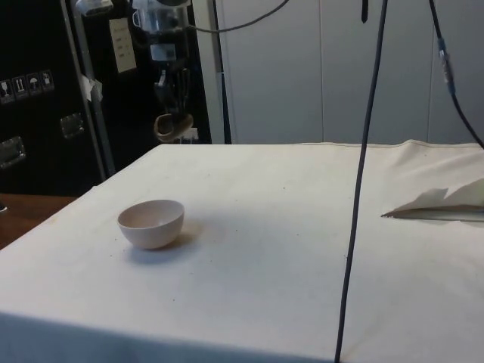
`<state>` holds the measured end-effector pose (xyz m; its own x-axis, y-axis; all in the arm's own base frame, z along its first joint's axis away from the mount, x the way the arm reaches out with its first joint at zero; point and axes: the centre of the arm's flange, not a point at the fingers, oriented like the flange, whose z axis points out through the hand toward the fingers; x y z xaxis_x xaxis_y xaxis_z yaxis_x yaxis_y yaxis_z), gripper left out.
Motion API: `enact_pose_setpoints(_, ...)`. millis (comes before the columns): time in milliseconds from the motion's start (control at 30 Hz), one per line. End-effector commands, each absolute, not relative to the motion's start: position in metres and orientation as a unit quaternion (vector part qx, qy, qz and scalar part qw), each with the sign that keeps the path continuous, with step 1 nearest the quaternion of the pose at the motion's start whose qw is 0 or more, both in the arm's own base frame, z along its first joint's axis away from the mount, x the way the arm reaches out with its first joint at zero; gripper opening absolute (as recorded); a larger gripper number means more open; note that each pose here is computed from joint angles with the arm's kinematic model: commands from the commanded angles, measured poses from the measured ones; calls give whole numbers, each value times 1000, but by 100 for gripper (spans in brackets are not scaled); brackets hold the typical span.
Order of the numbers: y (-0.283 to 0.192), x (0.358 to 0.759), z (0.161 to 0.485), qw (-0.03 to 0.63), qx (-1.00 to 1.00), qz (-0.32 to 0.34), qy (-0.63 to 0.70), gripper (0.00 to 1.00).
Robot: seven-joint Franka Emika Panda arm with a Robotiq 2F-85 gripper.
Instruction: Pour the coffee beans from the cup into the bowl.
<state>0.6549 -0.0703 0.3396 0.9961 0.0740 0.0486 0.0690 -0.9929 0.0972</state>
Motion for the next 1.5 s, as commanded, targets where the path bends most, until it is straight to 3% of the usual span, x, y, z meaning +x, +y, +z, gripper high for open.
enact_pose_setpoints(0, -67, 654, 343, 55, 998, 26, 35, 0)
enact_pose_setpoints(1467, 31, 651, 342, 157, 986, 39, 44, 0)
